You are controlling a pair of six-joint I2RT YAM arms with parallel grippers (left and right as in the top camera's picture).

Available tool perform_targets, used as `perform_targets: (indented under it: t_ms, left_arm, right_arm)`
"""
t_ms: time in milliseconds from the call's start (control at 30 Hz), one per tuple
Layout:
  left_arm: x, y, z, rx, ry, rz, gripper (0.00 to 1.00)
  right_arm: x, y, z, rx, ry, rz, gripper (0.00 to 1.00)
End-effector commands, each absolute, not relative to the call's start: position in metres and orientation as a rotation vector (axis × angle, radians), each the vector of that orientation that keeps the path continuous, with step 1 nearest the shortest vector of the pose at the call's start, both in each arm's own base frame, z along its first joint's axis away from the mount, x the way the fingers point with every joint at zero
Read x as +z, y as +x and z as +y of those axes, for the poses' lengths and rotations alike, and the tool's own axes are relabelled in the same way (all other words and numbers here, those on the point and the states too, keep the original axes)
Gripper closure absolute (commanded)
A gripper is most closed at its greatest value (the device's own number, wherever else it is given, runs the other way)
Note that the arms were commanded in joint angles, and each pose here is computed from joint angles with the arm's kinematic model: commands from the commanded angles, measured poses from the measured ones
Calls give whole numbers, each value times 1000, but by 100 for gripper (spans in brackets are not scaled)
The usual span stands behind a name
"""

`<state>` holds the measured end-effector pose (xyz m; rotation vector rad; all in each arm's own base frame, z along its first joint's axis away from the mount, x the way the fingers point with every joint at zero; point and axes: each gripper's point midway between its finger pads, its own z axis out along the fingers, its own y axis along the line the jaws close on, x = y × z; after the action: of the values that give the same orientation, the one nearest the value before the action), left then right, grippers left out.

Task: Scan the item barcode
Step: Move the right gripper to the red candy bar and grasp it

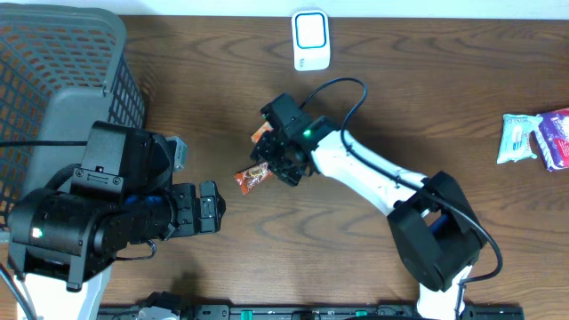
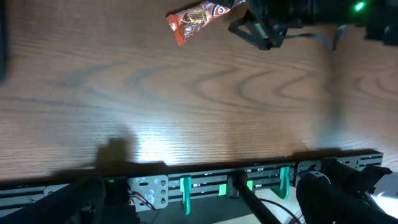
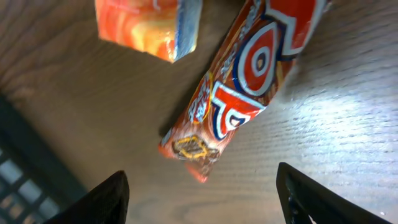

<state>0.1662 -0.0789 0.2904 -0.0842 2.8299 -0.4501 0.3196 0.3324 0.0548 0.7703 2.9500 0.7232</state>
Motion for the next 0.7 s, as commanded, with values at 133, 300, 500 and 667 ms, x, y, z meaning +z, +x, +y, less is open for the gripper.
perform_targets:
  t_ms: [133,300,500,667]
  left_arm:
    - [291,163,-76,-437,-91,2840,2]
    - [291,163,-76,-437,-91,2840,2]
    - [291,163,-76,-437,-91,2840,2]
    - [290,163,-76,-437,-91,2841,2]
  right_arm:
    - [46,319,327,505,875,2786,30]
    - [43,316,328,485,879,2758,31]
    - [31,314,319,447,959,2728,34]
    - [20,314,318,475,960,2709,34]
